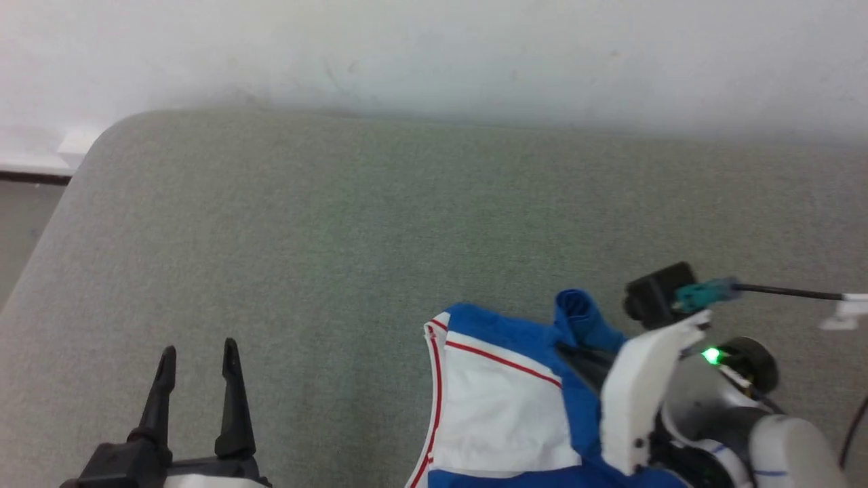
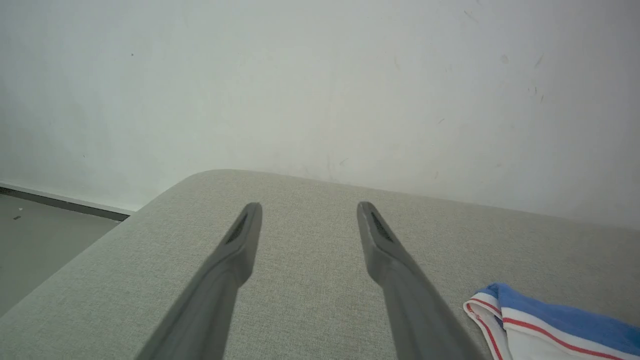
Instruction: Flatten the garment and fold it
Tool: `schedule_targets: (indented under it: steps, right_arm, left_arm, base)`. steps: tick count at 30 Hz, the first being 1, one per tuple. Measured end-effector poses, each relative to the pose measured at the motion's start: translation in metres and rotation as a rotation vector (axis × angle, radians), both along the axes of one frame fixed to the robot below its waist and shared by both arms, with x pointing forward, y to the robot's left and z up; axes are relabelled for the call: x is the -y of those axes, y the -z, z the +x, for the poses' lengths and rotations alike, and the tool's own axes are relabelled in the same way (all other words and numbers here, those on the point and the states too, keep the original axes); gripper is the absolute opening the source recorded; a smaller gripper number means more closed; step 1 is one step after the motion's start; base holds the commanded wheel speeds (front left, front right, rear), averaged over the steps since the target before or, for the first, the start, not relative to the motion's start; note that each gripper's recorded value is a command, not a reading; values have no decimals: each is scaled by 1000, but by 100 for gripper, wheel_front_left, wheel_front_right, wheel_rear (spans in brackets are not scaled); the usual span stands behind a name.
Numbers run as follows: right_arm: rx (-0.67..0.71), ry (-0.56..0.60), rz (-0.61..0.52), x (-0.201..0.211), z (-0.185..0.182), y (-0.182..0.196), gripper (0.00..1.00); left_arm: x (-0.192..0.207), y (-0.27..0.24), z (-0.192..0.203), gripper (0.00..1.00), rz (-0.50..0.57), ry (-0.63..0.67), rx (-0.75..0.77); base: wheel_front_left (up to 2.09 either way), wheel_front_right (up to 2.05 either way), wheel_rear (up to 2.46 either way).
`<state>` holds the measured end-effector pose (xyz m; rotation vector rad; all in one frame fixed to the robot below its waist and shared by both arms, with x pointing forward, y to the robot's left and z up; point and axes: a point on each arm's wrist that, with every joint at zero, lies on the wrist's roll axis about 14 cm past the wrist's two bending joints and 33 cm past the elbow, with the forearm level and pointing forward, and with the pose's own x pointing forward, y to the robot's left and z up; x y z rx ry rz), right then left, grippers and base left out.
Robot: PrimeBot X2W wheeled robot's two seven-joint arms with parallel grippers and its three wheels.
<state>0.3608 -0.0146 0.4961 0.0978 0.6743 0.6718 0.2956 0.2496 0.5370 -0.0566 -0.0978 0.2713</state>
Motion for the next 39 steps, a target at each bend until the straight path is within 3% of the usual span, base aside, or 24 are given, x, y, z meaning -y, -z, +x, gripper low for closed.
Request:
schedule_targets:
  steps: [8,16,17,18,19,20,25,30,33,37,39]
  right_arm:
    - [-56,-147,-75,-47,4,46,0]
    - [-139,-241,-165,-68,-4,99,0]
    - [-140,-244,-166,-69,-3,101,11]
    - [-141,-247,-166,-71,-2,103,33]
    - [-137,-249,-163,-73,-1,103,94]
    - [-131,-249,-157,-75,1,102,100]
    - [-114,-259,-96,-84,1,86,100]
    - [-29,-192,-17,-75,17,48,100]
    - [124,-9,-13,-23,45,8,100]
    - [181,221,-78,61,45,3,100]
    - [171,263,-93,77,39,7,100]
  left_arm:
    - [-1,9,6,100,-22,-22,-24]
    - [4,17,12,100,-46,-21,-37]
    - [5,17,12,100,-49,-23,-38]
    - [4,19,11,100,-50,-28,-41]
    - [3,20,11,100,-50,-33,-45]
    - [2,20,11,100,-49,-36,-47]
    - [2,21,12,100,-46,-30,-46]
    - [6,19,12,100,-46,-9,-40]
    - [14,15,15,100,-49,23,-28]
    - [22,10,21,100,-53,54,-12]
    - [24,9,22,100,-54,59,-10]
  base:
    - [0,0,0]
    - [0,0,0]
    - [0,0,0]
    - [0,0,0]
    - [0,0,0]
    - [0,0,0]
    - [0,0,0]
    - [0,0,0]
    - [0,0,0]
    - [0,0,0]
    - [0,0,0]
